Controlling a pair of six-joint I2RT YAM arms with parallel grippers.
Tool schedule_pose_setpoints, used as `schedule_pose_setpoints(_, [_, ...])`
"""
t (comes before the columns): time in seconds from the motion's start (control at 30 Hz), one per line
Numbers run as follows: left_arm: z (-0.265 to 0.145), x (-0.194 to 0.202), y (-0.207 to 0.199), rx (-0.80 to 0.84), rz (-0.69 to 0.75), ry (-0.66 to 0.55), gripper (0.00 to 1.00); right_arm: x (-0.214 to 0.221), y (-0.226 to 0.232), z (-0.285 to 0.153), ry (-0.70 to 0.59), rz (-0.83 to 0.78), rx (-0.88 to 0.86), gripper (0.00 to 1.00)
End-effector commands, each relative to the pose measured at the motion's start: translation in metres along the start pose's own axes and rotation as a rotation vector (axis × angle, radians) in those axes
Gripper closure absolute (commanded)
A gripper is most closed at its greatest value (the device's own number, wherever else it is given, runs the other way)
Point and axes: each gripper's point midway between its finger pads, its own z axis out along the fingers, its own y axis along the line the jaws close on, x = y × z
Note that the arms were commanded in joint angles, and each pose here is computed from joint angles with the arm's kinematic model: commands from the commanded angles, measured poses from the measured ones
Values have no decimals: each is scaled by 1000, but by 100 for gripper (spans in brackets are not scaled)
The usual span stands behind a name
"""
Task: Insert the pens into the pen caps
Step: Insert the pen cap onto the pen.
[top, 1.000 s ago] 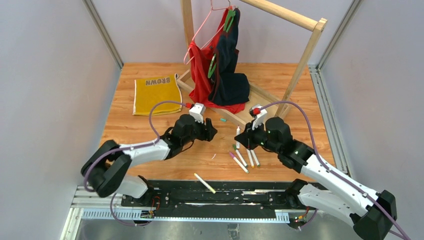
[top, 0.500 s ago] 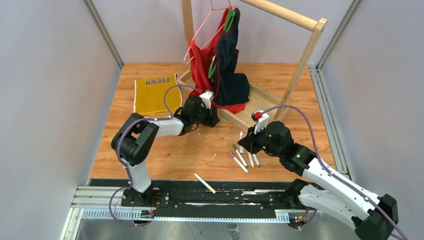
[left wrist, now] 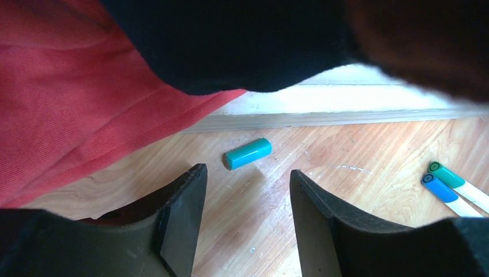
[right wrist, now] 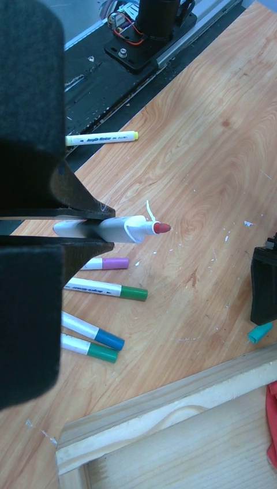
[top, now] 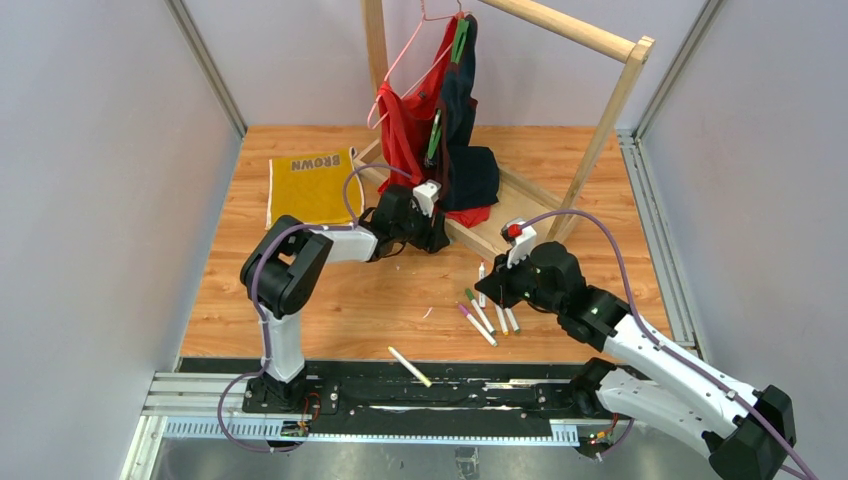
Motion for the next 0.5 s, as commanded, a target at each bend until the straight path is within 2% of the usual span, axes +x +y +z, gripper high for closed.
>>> schedule_pose_setpoints(0.0, [3, -4, -7, 71, 32, 0, 41, 0, 6, 0, -5, 6, -26, 99])
schedule_pose_setpoints(0.13, [10, 7, -11, 114, 28, 27, 41, -1, 8, -1, -10, 8, -36, 99])
schedule_pose_setpoints(0.47, [23, 18, 0, 77, 8, 51, 42, -1, 8, -8, -26, 11, -36, 99])
